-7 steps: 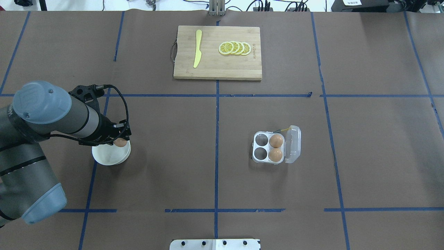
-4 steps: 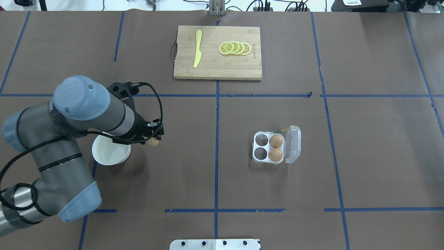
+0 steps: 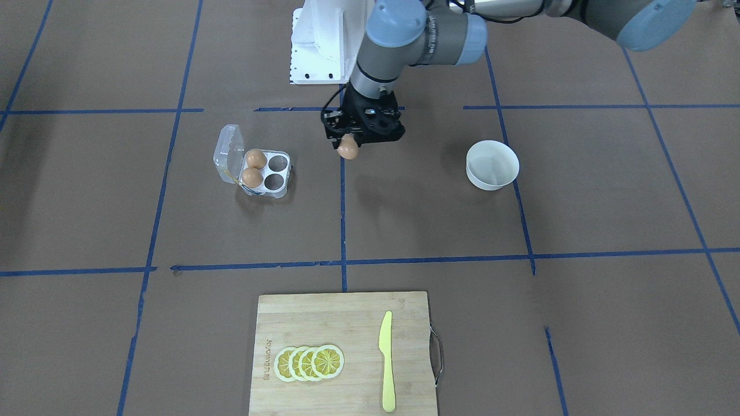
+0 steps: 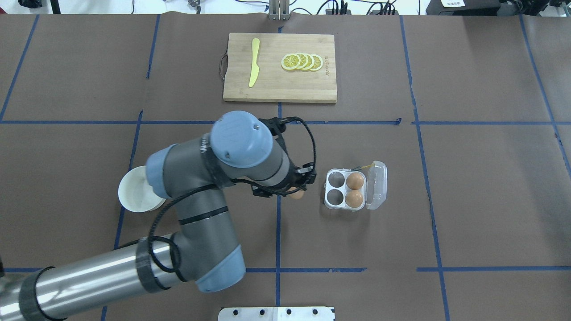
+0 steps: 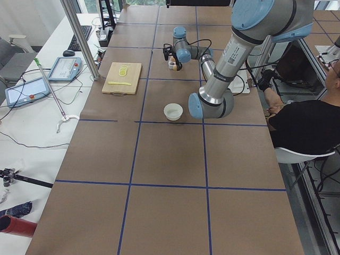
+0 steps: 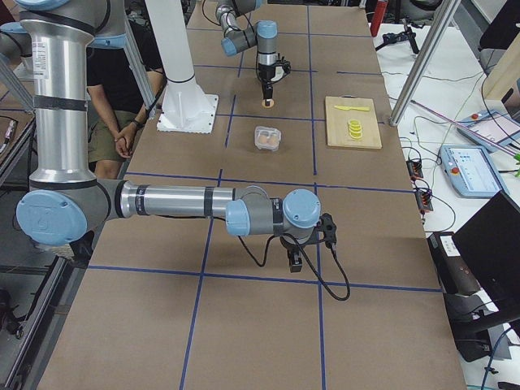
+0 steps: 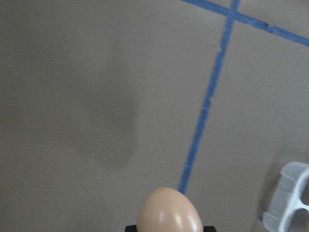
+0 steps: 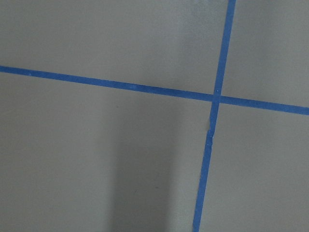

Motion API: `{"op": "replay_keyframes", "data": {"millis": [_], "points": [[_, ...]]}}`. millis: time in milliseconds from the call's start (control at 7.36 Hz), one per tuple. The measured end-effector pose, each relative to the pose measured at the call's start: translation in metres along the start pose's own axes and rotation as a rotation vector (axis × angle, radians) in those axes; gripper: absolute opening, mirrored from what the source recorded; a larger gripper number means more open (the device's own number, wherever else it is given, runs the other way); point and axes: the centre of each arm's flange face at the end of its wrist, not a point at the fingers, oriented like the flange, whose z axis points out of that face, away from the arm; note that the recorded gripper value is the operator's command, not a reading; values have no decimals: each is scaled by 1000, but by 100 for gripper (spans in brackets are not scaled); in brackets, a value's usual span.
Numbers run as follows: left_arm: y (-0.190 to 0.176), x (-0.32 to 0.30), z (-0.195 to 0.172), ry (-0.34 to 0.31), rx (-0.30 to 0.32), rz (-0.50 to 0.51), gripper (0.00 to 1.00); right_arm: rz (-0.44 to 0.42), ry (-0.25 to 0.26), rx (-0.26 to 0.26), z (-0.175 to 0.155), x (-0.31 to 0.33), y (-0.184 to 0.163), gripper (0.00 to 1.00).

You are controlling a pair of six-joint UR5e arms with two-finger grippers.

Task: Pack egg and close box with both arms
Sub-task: 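Lift the egg with the left gripper and carry it toward the egg box, then lower the egg into an empty slot of the box and release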

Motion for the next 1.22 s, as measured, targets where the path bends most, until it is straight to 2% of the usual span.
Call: {"op": "replay_keyframes", "data": {"millis": [408, 543, 679, 1087, 1223], "points": [[30, 63, 40, 78, 4, 31, 0, -2, -14, 2, -1, -2, 0, 100], [35, 68, 43, 85, 8, 35, 5, -3, -15, 3, -1, -2, -1, 100], [37, 69, 44, 88, 10, 37, 35, -3, -15, 3, -1, -3, -1, 100], [37, 69, 45, 88, 11, 41, 52, -3, -15, 3, -1, -3, -1, 100], [36, 69, 45, 88, 12, 42, 62, -3, -15, 3, -1, -3, -1, 100]]}}
